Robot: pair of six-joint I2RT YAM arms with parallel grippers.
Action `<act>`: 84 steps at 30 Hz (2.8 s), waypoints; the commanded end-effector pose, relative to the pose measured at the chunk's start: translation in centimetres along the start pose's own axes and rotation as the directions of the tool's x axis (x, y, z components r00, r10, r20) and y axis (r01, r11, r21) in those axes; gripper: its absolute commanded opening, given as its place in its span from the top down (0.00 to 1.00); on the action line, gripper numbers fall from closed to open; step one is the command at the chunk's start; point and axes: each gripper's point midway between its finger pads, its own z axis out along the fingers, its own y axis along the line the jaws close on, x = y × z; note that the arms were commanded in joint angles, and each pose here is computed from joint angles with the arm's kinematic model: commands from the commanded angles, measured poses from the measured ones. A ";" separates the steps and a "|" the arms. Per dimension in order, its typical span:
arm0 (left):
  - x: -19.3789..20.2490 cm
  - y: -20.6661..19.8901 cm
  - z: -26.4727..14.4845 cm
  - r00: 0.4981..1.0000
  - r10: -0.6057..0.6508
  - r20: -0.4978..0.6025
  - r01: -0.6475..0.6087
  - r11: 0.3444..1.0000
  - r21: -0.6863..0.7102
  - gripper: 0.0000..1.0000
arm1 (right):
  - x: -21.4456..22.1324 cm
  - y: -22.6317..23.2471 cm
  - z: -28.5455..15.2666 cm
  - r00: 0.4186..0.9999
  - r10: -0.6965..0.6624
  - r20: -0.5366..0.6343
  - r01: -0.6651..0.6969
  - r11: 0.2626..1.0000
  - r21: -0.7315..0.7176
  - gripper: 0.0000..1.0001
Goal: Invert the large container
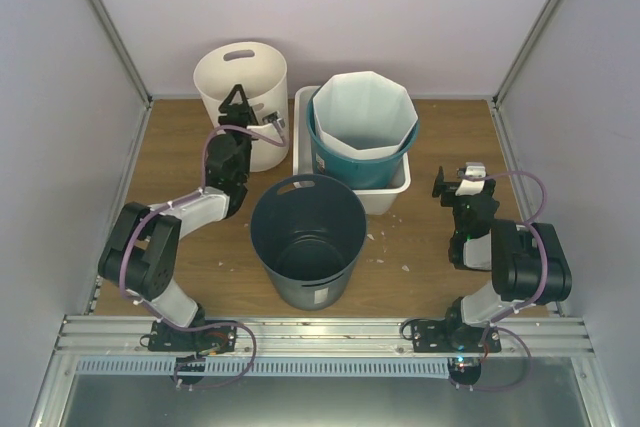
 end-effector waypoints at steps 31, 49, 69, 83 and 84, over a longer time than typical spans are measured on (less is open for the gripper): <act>4.6 9.4 0.7 0.993 -0.113 -0.020 0.103 0.954 -0.280 0.41 | -1.1 0.0 0.2 0.999 -0.009 0.043 0.009 1.000 0.003 0.00; 4.9 5.9 0.2 0.995 -0.099 -0.009 0.092 0.952 -0.291 0.29 | -1.1 0.1 0.3 0.999 -0.009 0.043 0.009 1.000 0.002 0.00; 4.0 5.1 1.2 0.995 -0.084 0.048 0.095 0.946 -0.310 0.30 | -1.1 0.1 0.3 0.999 -0.009 0.043 0.009 1.000 0.002 0.00; 2.9 6.8 0.6 0.992 -0.036 0.122 0.087 0.893 -0.442 0.19 | -1.1 0.1 0.2 0.999 -0.009 0.043 0.009 1.000 0.002 0.00; 2.8 6.6 0.5 0.991 -0.027 0.129 0.083 0.889 -0.451 0.15 | -1.1 0.0 0.2 0.999 -0.009 0.043 0.009 1.000 0.003 0.00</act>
